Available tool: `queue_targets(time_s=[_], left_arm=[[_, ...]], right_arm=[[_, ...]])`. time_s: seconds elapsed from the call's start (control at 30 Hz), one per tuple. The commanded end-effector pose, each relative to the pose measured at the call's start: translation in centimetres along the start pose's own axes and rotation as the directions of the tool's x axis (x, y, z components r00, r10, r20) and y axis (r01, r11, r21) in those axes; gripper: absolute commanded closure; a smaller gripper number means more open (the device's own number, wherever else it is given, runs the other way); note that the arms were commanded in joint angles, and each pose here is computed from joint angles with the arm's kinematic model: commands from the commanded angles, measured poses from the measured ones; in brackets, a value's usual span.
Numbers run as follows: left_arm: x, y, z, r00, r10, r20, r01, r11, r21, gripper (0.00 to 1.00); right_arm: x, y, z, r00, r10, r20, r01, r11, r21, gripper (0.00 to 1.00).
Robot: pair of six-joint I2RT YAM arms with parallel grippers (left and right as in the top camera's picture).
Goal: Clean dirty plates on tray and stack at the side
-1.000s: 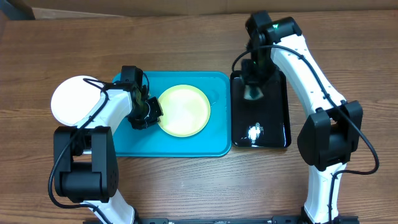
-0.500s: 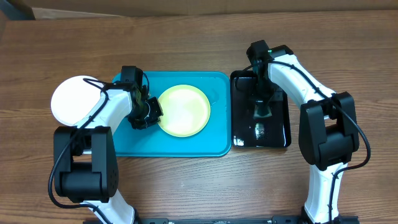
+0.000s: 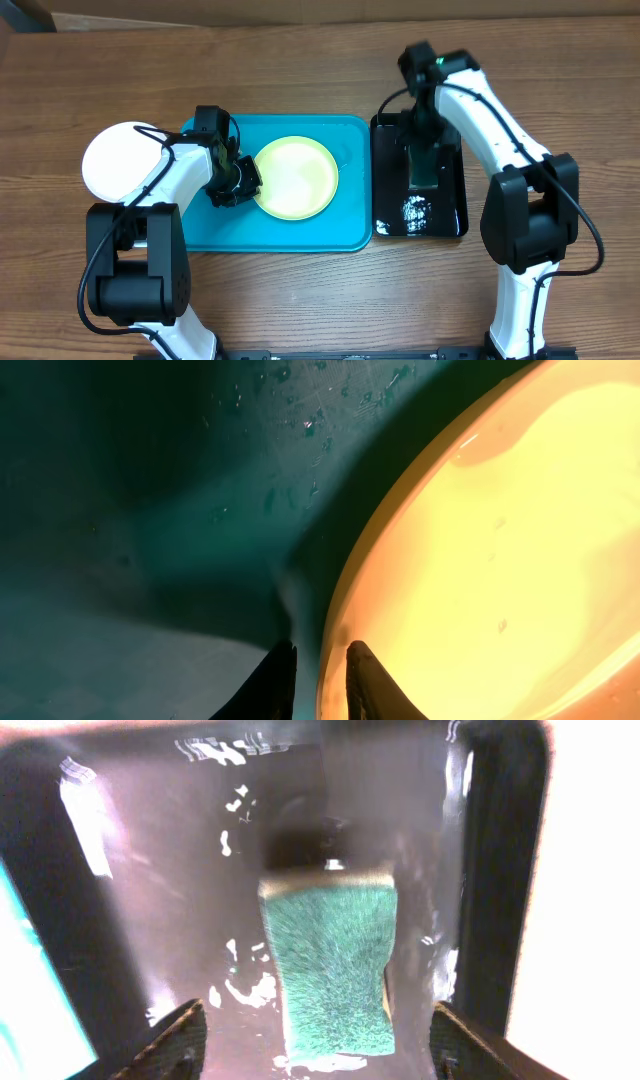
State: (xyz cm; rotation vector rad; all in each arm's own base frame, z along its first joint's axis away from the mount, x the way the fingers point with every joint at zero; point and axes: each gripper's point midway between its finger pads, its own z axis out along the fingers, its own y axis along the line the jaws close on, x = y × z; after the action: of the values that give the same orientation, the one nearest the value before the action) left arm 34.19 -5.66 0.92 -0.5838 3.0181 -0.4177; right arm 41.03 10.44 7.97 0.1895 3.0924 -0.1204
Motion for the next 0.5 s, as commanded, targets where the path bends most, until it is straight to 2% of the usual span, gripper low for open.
queue_targets(time_s=[0.0, 0.3, 0.4, 0.47], left_arm=[[0.2, -0.3, -0.4, 1.0, 0.029, 0.006, -0.029, 1.0, 0.001, 0.8], [0.1, 0.2, -0.3, 0.998, 0.054, 0.029, -0.052, 0.996, -0.067, 0.81], [0.2, -0.1, -0.2, 0.998, 0.064, 0.029, -0.062, 0.996, -0.07, 0.93], [0.2, -0.1, -0.2, 0.998, 0.064, 0.03, -0.062, 0.996, -0.071, 0.96]], right_arm=[[-2.4, -1.6, -3.8, 0.993, 0.063, 0.1, -0.06, 0.997, -0.039, 0.21], [-4.6, -9.9, -3.2, 0.963, 0.254, 0.096, -0.252, 0.967, -0.032, 0.06], [-4.9, -13.4, -2.9, 0.94, 0.328, 0.093, -0.327, 0.944, -0.026, 0.0], [-5.0, -15.7, -2.8, 0.922, 0.376, 0.09, -0.376, 0.927, -0.023, 0.0]])
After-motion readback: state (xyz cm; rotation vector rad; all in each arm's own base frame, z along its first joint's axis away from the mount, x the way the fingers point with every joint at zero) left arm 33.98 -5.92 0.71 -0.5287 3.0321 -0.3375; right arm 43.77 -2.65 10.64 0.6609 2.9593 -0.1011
